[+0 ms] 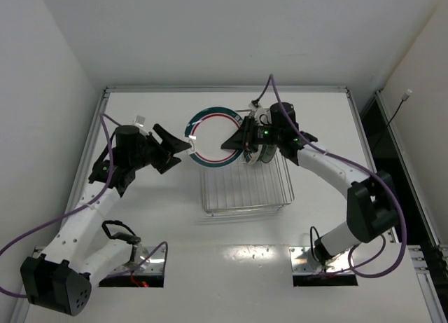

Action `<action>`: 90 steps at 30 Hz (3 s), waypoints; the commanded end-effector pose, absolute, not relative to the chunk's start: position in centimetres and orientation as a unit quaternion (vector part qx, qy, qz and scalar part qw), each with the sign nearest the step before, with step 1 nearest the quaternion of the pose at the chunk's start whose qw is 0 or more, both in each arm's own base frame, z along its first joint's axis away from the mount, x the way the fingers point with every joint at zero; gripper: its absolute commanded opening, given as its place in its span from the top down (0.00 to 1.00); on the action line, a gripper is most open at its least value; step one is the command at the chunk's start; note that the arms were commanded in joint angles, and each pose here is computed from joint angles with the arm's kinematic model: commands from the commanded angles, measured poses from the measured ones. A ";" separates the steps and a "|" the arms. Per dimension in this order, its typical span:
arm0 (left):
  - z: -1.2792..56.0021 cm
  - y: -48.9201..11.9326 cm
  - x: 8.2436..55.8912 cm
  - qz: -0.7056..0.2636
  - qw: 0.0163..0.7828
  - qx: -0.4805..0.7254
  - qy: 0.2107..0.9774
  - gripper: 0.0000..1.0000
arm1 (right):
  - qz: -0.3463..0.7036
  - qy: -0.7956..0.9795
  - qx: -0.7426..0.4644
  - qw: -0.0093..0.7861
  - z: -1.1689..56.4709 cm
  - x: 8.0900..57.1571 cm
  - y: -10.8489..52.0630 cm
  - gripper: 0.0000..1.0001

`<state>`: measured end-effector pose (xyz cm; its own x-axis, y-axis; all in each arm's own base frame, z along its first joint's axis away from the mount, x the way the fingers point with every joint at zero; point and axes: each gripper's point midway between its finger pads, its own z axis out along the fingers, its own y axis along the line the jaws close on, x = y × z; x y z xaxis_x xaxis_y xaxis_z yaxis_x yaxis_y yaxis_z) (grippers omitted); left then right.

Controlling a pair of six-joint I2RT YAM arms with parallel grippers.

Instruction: Load the plates into the dish rack

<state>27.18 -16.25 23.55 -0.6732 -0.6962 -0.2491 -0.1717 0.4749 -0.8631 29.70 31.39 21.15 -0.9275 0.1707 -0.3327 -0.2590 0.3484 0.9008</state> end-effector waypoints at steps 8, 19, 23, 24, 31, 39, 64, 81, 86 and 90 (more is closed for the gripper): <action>23.7 -10.4 28.3 -0.237 0.338 -0.280 0.867 0.18 | 0.211 0.868 0.023 0.449 29.5 36.5 16.9 1.00; 23.1 -9.3 28.4 -0.219 0.334 -0.293 0.869 0.18 | -0.033 0.900 0.004 0.435 24.8 38.0 13.7 1.00; 22.9 -8.9 28.3 -0.213 0.332 -0.294 0.870 0.18 | -0.067 0.893 -0.006 0.445 25.1 38.8 14.9 1.00; 22.9 -8.9 28.3 -0.213 0.332 -0.294 0.870 0.18 | -0.080 0.896 -0.011 0.437 24.1 39.0 15.1 1.00; 22.4 -8.6 28.3 -0.204 0.323 -0.296 0.875 0.18 | -0.141 0.894 -0.035 0.425 22.3 39.7 16.5 1.00; 22.3 -8.7 28.1 -0.205 0.318 -0.291 0.879 0.18 | -0.120 0.910 -0.051 0.394 18.6 40.0 19.1 1.00; 21.0 -8.2 27.6 -0.195 0.304 -0.292 0.886 0.18 | -0.053 0.893 -0.040 0.446 23.4 38.9 22.2 1.00; 20.1 -8.1 27.5 -0.192 0.292 -0.296 0.889 0.18 | -0.080 0.912 -0.059 0.398 17.1 38.3 22.0 1.00; 19.9 -8.3 27.5 -0.195 0.290 -0.295 0.889 0.18 | -0.089 0.920 -0.058 0.376 15.0 38.0 21.5 1.00; 19.9 -8.2 27.5 -0.194 0.291 -0.290 0.891 0.18 | -0.095 0.916 -0.043 0.387 15.4 37.9 20.9 1.00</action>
